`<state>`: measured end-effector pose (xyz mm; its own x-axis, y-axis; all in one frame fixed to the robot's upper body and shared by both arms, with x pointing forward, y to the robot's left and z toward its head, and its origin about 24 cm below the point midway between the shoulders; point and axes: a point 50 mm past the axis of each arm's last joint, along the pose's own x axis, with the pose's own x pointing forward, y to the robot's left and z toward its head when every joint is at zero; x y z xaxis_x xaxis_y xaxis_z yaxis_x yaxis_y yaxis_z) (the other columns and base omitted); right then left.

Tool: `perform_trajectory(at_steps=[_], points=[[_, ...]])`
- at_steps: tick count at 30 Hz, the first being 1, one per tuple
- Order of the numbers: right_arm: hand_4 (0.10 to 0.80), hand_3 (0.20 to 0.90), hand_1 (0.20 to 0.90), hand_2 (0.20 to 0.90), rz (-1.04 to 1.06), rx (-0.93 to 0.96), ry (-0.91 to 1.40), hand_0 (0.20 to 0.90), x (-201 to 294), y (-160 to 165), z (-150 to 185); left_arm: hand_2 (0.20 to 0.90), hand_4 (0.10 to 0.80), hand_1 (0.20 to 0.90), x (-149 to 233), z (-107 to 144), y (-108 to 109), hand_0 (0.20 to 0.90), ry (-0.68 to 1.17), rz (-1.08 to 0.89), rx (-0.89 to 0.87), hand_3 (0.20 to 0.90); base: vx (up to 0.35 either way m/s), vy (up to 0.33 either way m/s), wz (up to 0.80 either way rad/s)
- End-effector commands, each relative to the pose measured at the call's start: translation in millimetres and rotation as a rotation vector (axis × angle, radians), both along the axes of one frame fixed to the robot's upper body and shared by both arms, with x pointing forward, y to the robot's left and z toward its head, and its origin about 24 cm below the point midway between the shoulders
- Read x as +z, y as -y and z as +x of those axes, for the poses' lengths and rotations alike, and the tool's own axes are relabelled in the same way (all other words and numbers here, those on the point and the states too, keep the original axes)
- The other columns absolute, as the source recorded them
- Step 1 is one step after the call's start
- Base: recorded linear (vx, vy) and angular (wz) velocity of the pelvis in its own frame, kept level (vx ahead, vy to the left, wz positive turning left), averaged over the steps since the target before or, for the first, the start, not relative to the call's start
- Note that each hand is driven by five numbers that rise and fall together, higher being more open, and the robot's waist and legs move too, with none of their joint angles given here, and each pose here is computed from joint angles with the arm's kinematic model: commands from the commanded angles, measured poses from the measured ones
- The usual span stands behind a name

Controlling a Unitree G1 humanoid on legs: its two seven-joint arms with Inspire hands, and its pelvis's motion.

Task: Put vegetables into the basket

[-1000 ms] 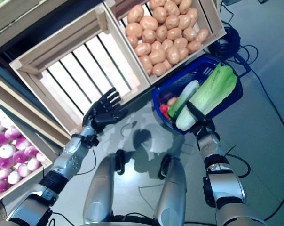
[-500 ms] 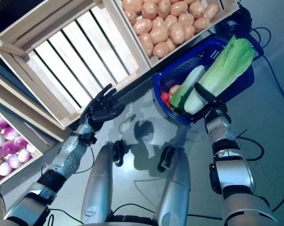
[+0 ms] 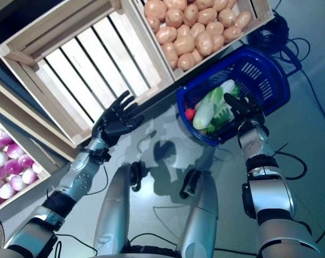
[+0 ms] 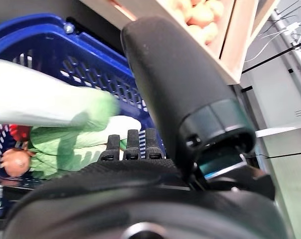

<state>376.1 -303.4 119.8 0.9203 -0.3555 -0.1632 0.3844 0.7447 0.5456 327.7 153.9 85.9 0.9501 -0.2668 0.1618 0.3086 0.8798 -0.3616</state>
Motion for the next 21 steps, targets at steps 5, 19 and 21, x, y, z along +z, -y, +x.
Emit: perform_trajectory(at_steps=[5,19,21], points=[[0.800,0.900,0.900,0.900,-0.069,-0.051,0.104,0.900,26,16,-1,0.900,0.800,0.900,42,-1,7,0.900,0.215,-0.027,-0.091,0.900,0.072,0.012,0.00],[0.800,0.900,0.900,0.900,-0.039,0.057,-0.305,0.900,-138,-42,-67,0.900,0.800,0.900,-55,-34,11,0.900,-0.095,0.199,-0.017,0.900,0.172,0.002,-0.04],[0.800,0.900,0.900,0.900,-0.026,0.067,-0.396,0.900,-166,-47,-91,0.900,0.800,0.900,-72,-43,6,0.900,-0.114,0.293,0.026,0.900,0.139,0.039,-0.01]])
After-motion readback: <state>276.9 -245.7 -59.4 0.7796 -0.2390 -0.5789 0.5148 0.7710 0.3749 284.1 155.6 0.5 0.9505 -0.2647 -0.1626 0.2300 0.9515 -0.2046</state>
